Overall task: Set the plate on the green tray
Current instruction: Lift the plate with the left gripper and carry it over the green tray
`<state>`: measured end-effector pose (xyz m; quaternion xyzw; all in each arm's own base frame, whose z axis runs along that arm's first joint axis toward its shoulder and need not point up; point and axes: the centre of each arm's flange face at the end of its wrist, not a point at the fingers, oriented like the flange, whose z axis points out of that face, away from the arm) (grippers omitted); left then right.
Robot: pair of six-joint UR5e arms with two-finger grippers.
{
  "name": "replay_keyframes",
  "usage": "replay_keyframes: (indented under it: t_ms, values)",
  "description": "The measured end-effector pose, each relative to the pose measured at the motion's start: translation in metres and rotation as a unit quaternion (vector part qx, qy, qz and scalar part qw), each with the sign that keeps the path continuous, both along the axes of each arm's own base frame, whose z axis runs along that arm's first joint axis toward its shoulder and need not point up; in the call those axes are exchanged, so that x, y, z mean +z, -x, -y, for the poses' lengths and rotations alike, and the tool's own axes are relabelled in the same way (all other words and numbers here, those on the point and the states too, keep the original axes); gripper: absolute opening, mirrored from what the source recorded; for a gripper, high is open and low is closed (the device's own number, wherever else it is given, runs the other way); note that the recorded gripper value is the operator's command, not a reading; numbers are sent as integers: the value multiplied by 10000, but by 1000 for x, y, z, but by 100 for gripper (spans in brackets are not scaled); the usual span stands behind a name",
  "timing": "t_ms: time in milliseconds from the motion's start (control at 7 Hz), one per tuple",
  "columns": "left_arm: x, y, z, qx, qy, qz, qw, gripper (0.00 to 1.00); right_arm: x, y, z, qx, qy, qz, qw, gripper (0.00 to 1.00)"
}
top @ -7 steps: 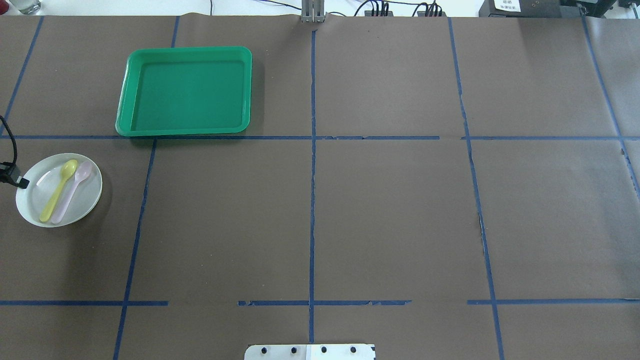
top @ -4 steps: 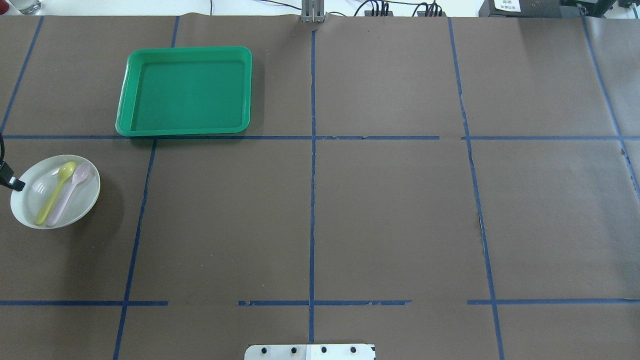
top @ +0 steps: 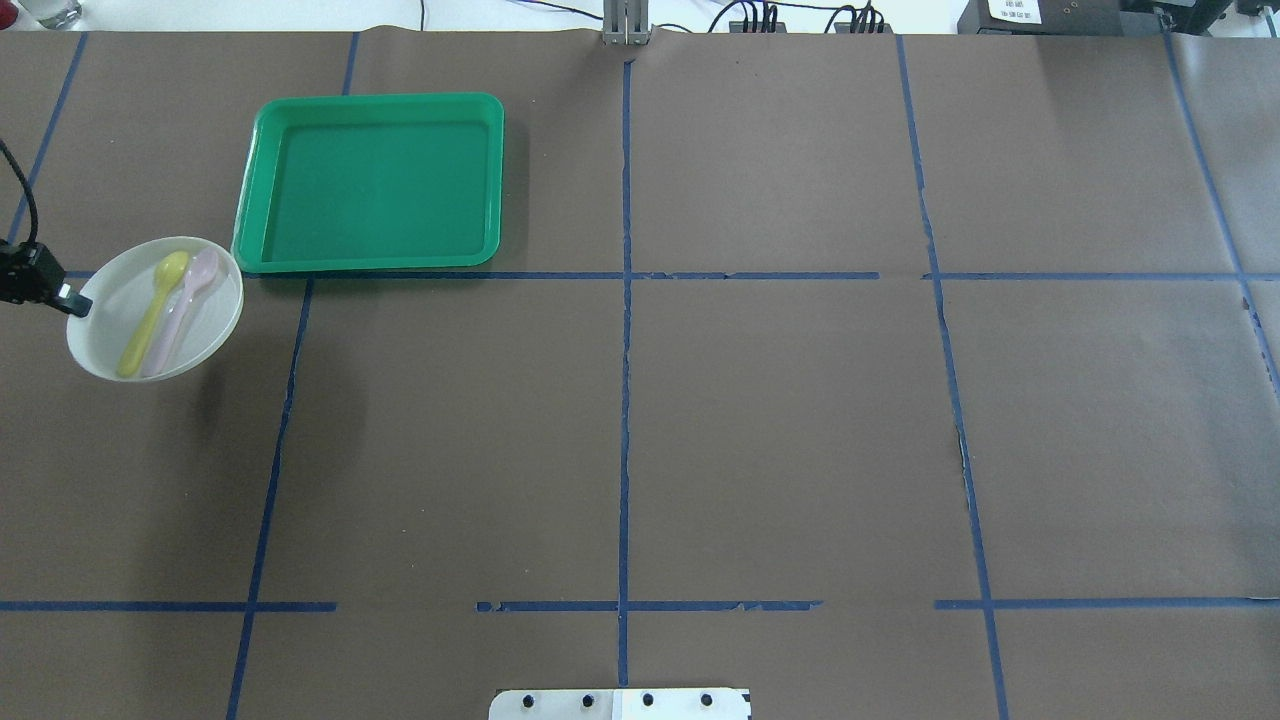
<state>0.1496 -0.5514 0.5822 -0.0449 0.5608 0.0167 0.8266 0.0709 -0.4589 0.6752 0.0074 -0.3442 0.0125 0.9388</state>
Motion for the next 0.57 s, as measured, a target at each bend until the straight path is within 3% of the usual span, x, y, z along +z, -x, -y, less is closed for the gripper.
replay_keyframes:
  t_ms: [286,571]
  values:
    - [-54,-25,56,-708,369,366,9961,0,0,0,0,-2,-2,0,10000,100]
    - [-83,-65,97,-1293,947,563,9855,0,0,0,0,1,-2,0,10000,100]
